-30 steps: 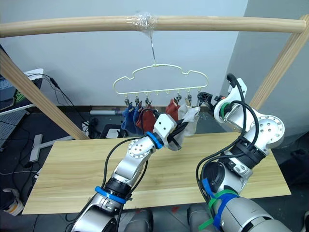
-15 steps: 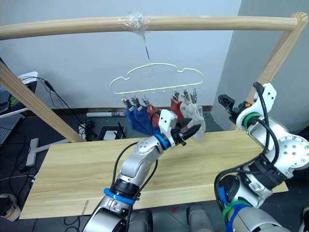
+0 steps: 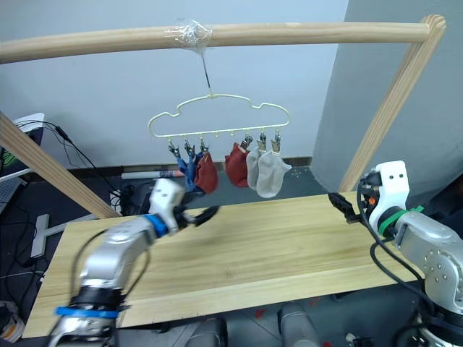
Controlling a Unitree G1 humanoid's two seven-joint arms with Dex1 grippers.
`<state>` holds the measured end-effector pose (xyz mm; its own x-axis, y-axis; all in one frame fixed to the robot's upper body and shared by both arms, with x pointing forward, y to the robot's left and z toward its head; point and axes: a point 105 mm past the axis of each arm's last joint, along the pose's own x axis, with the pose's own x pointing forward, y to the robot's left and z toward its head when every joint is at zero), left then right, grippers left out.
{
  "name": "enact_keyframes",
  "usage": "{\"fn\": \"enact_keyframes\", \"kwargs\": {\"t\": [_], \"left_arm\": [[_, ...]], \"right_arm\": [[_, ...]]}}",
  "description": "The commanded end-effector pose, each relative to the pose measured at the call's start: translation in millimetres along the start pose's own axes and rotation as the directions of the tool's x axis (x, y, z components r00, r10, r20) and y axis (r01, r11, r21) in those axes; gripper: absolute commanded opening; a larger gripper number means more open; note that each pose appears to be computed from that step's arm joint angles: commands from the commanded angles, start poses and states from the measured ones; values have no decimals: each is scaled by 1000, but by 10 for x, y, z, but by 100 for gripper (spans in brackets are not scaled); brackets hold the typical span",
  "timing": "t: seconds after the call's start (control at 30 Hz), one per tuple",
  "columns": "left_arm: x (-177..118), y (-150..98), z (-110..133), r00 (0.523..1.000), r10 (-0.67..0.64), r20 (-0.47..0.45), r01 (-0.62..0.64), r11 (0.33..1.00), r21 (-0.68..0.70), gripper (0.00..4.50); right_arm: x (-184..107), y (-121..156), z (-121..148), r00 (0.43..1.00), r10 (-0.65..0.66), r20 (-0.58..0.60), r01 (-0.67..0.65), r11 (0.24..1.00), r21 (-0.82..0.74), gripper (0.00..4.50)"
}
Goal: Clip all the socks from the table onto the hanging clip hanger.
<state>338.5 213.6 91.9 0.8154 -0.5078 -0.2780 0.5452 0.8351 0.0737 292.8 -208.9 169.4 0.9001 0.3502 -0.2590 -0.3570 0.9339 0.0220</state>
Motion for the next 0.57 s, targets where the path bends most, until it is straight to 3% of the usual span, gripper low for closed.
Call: {"fn": "enact_keyframes", "kwargs": {"t": [0.03, 0.13, 0.2, 0.4, 0.57], "left_arm": [[-565, 548, 157, 990, 139, 1, -138, 988, 63, 444], [-968, 907, 273, 968, 250, -26, -242, 956, 166, 444], [-1136, 1031, 379, 959, 282, -13, -278, 952, 129, 444], [-1270, 905, 489, 984, 176, -11, -174, 979, 109, 444], [-1137, 835, 527, 989, 149, 17, -150, 985, 88, 444]], "right_arm": [[-89, 103, 146, 985, 141, 97, -118, 971, -209, 450], [-163, 120, 67, 968, 241, 69, -214, 937, -276, 450], [-218, 142, 44, 948, 313, 60, -289, 923, -255, 450], [-266, 1, 183, 939, 331, 92, -303, 924, -233, 450], [-208, -45, 250, 940, 324, 103, -292, 924, -246, 450]]}}
